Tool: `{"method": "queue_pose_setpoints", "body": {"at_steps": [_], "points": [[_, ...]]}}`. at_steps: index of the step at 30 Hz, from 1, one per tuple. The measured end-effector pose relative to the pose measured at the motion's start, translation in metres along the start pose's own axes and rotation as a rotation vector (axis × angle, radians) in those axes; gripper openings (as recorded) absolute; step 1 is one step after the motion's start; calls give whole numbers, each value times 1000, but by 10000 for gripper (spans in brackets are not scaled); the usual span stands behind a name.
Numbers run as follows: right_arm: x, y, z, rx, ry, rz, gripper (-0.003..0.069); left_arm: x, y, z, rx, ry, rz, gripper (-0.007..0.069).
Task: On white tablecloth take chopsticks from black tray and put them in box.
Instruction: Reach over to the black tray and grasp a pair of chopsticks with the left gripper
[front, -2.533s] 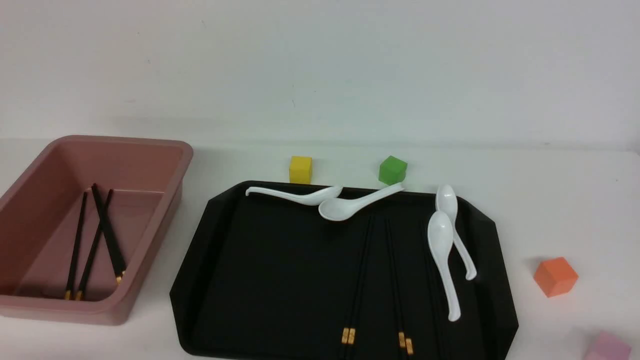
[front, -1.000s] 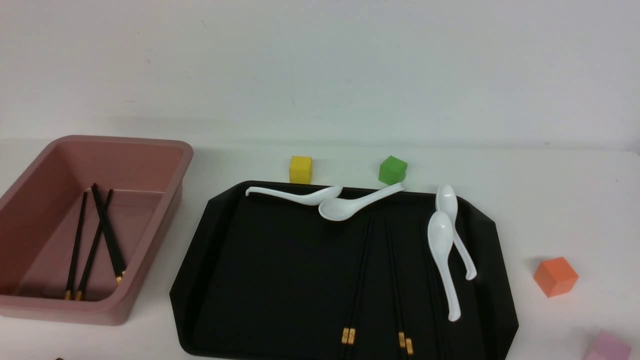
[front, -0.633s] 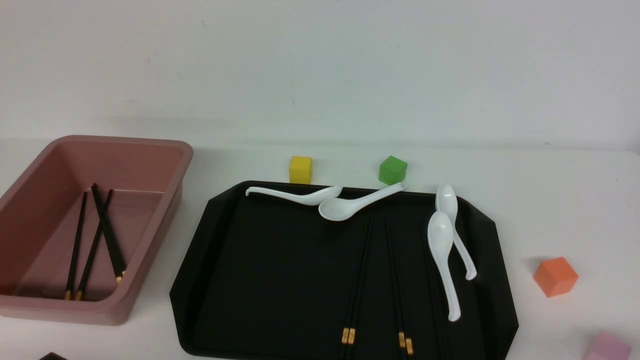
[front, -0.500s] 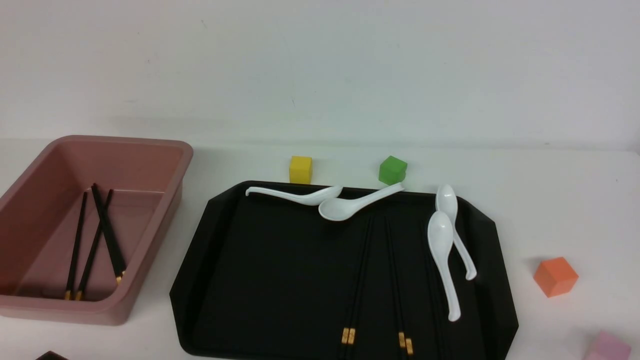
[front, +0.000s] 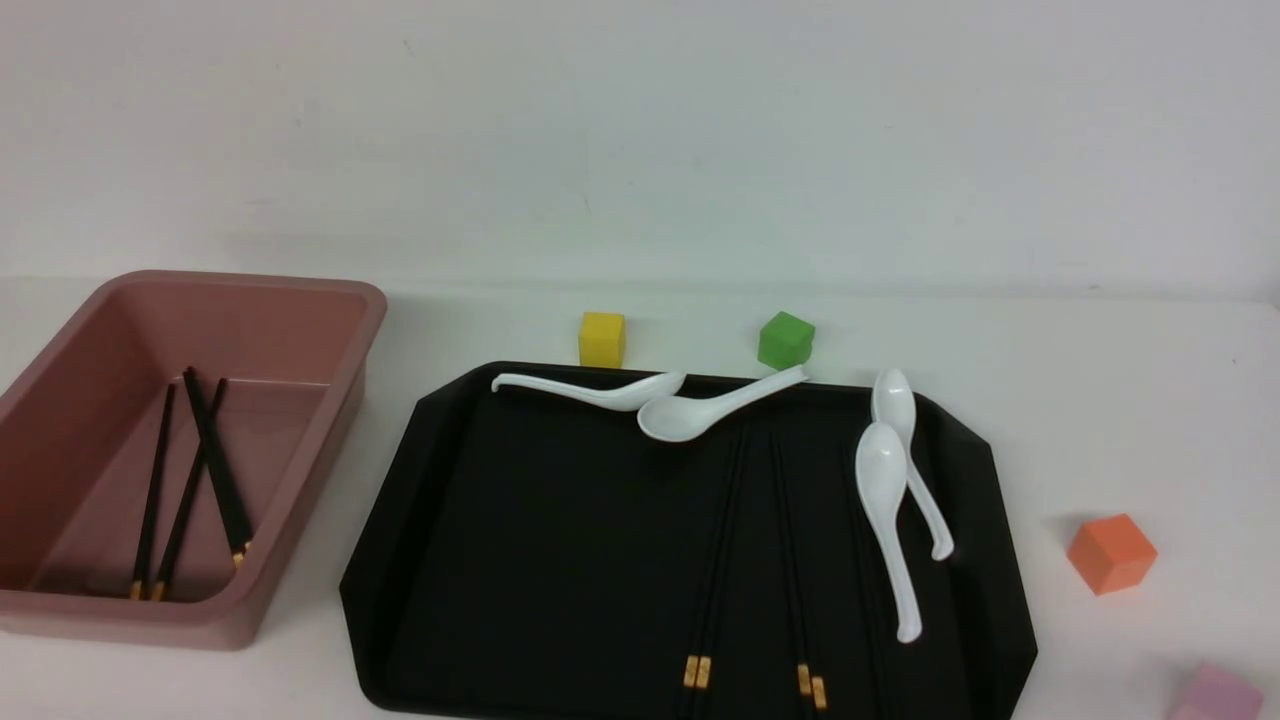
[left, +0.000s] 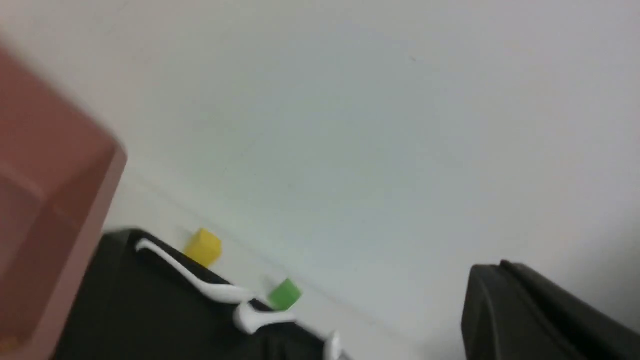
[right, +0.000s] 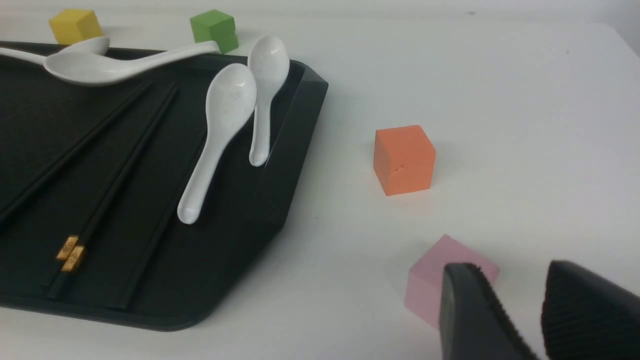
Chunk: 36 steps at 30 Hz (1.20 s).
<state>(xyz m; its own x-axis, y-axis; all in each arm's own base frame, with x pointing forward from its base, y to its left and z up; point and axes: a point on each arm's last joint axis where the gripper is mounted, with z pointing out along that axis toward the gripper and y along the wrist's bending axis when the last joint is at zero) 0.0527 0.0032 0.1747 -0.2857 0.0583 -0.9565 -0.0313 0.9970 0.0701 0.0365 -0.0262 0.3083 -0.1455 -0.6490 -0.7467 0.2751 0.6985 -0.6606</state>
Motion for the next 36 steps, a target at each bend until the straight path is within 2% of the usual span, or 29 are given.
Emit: {"method": "queue_pose_setpoints", "body": {"at_steps": [3,5,9,10,12,17,22,26,33,36], "points": [[0,0,0,0,0,0,242,-9,-15,14,-32,193,58,-13],[0,0,0,0,0,0,242,-9,-15,29,-97,351,14,-13],[0,0,0,0,0,0,242,-1,0,67,-345,808,-131,-13],[0,0,0,0,0,0,242,-2,0,69,-358,824,-132,-13],[0,0,0,0,0,0,242,3,16,95,-469,1026,-161,-13],[0,0,0,0,0,0,242,11,34,144,-503,1184,-224,-13],[0,0,0,0,0,0,242,27,28,177,-523,1291,-178,-13],[0,0,0,0,0,0,242,54,9,203,-581,1357,-66,-13],[0,0,0,0,0,0,242,109,-35,242,-572,1436,200,-11],[0,0,0,0,0,0,242,141,-50,266,-576,1437,319,27]]}}
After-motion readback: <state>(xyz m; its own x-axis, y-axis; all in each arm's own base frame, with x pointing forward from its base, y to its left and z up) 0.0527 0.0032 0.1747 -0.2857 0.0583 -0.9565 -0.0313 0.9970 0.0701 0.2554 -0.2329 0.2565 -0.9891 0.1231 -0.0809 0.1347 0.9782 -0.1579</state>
